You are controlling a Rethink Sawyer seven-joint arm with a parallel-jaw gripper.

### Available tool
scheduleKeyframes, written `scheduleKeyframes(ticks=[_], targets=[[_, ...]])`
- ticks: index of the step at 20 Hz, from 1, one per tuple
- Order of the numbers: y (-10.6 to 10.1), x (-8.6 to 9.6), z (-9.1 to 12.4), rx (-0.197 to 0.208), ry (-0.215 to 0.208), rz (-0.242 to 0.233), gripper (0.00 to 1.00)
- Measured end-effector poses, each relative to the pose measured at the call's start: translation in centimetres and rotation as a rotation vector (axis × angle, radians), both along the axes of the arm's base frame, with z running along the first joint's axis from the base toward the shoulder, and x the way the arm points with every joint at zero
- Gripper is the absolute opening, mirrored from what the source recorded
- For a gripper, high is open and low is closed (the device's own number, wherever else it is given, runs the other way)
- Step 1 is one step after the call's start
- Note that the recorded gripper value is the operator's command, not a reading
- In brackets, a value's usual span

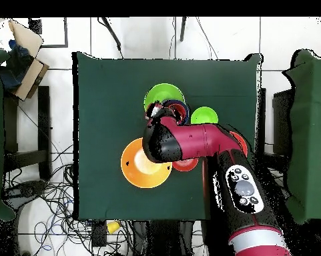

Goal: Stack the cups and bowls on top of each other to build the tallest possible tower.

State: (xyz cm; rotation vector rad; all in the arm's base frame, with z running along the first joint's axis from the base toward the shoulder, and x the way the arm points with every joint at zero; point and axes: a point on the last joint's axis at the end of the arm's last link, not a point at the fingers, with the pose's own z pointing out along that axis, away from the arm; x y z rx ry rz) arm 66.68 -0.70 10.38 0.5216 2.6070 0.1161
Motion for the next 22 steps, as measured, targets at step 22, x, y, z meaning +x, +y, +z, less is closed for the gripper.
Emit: scheduleKeyframes(ticks=[22], targets=[[1.2, 0.9, 0.5, 0.039, -0.019, 0.015, 1.00]])
